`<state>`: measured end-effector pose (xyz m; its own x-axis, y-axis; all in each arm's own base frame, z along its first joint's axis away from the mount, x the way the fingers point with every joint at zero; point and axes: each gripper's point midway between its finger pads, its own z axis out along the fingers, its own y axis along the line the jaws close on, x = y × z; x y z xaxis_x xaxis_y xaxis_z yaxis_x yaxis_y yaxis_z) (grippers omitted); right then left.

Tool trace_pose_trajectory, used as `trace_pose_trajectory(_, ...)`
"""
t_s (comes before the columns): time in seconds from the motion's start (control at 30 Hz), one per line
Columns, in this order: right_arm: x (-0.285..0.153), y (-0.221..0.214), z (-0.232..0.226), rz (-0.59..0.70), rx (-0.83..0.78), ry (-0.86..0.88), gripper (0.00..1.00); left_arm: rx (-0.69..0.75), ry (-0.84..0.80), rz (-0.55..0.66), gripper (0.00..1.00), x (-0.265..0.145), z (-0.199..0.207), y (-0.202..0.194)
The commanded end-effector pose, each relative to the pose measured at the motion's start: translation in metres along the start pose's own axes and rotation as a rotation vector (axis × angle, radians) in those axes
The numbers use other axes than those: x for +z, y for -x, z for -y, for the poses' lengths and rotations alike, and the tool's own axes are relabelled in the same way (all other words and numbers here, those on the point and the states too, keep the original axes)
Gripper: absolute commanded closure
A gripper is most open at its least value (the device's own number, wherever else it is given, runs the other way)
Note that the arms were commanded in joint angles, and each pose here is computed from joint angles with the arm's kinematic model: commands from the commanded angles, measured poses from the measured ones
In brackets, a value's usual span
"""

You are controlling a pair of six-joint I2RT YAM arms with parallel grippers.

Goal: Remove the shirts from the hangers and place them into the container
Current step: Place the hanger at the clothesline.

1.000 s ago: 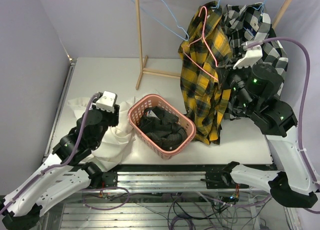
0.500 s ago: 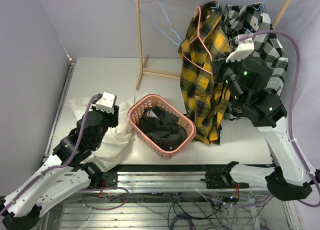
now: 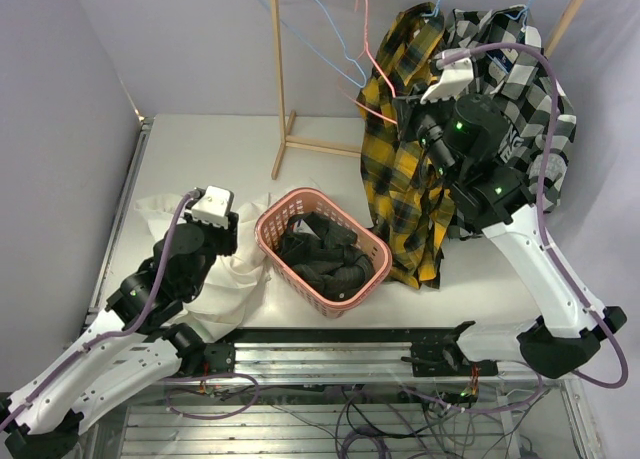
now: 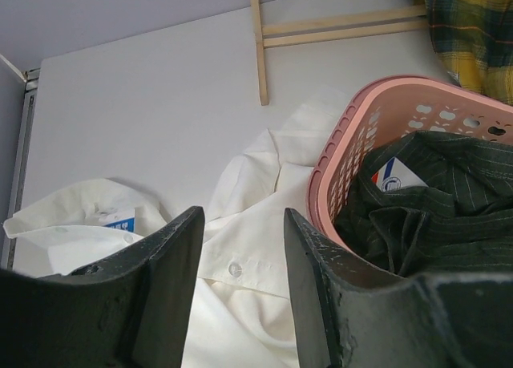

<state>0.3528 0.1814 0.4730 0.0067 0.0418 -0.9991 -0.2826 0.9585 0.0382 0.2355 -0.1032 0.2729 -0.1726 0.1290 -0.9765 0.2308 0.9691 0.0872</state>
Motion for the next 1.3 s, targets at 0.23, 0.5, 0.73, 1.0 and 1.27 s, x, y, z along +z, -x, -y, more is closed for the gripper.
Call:
trace_pose_trajectory(0.23,-0.017,0.053,-0.025,0.203,0.093,0.166,1.00,-0.026,-0.030,0.021,0.45,0.003,0.007,0.004)
trace_pose_trajectory(0.5,-0.029,0.083,-0.009,0.349,0.081,0.106,1.00,-0.014,-0.041,0.005,0.45,0.005,0.011,0.001)
trace_pose_trajectory(0.73,0.008,0.089,-0.008,0.377,0.017,0.034,1.00,-0.015,-0.041,0.000,0.45,0.005,0.011,-0.001)
trace_pose_trajectory(1.0,0.039,0.096,-0.007,0.406,-0.041,-0.029,1.00,-0.018,-0.049,0.001,0.45,0.005,0.012,-0.001)
trace_pose_trajectory(1.27,0.033,0.105,-0.001,0.450,-0.040,-0.051,1.00,-0.017,-0.059,0.000,0.46,0.005,0.014,-0.002)
